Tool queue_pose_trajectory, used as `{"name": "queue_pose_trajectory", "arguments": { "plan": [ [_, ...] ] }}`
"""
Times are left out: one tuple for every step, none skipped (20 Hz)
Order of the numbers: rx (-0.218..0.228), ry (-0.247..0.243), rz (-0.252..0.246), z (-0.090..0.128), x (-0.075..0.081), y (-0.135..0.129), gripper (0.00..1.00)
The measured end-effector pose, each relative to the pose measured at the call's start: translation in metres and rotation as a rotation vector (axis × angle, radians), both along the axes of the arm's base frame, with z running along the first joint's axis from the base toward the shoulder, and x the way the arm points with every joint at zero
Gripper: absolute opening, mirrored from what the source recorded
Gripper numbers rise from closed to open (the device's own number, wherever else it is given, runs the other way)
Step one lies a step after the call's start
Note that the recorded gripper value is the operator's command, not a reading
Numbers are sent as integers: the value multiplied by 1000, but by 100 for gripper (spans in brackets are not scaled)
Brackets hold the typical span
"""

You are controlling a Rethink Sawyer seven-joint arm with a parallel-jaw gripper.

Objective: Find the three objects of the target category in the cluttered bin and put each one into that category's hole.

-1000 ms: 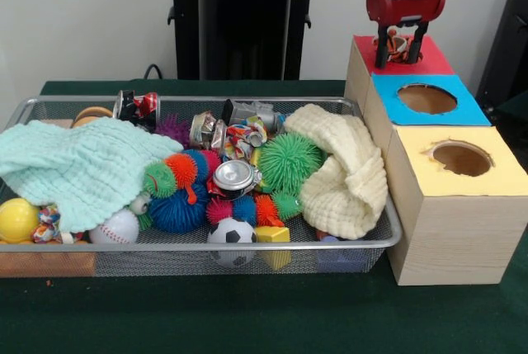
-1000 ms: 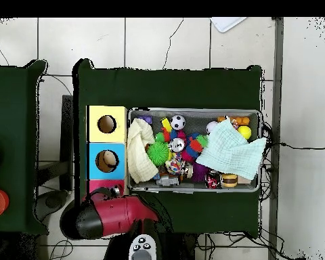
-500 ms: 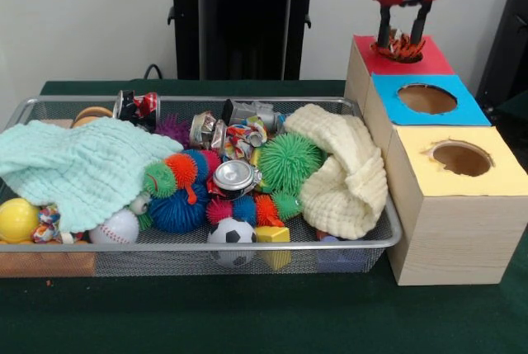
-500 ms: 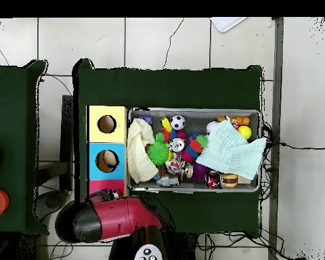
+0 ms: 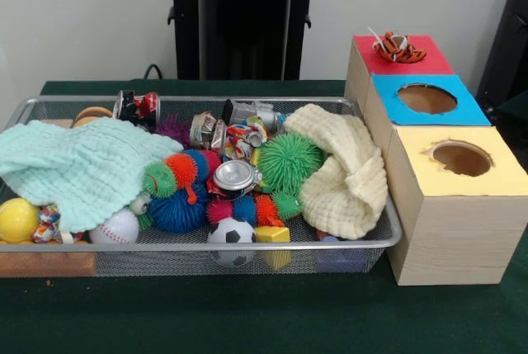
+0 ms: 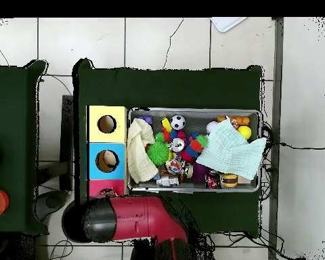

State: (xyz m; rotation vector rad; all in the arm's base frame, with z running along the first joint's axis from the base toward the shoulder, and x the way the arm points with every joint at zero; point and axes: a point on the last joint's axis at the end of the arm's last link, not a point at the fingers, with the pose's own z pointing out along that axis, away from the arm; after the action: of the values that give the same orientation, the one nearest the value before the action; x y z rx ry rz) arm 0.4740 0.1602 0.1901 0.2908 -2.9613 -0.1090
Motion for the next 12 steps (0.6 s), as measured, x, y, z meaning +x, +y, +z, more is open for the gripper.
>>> {"name": "queue_pose_trajectory", "arguments": {
  "plan": [
    [2, -2, -5, 1, 2, -3, 100],
    [5, -4, -10, 2, 3, -6, 100],
    [8, -5, -14, 2, 4, -8, 100],
    [10, -6, -18, 3, 6, -10, 100],
    [16, -4, -28, 2, 8, -17, 100],
    [17, -5, -31, 1, 9, -19, 100],
    [19, -6, -35, 1, 11, -23, 100],
    [20, -9, -37, -1, 13, -29, 100],
    [19, -13, -37, -4, 15, -35, 100],
    [17, -19, -30, -8, 16, -41, 100],
    [15, -24, -24, -11, 17, -47, 100],
    [12, -29, -17, -14, 19, -52, 100]
  ]
}}
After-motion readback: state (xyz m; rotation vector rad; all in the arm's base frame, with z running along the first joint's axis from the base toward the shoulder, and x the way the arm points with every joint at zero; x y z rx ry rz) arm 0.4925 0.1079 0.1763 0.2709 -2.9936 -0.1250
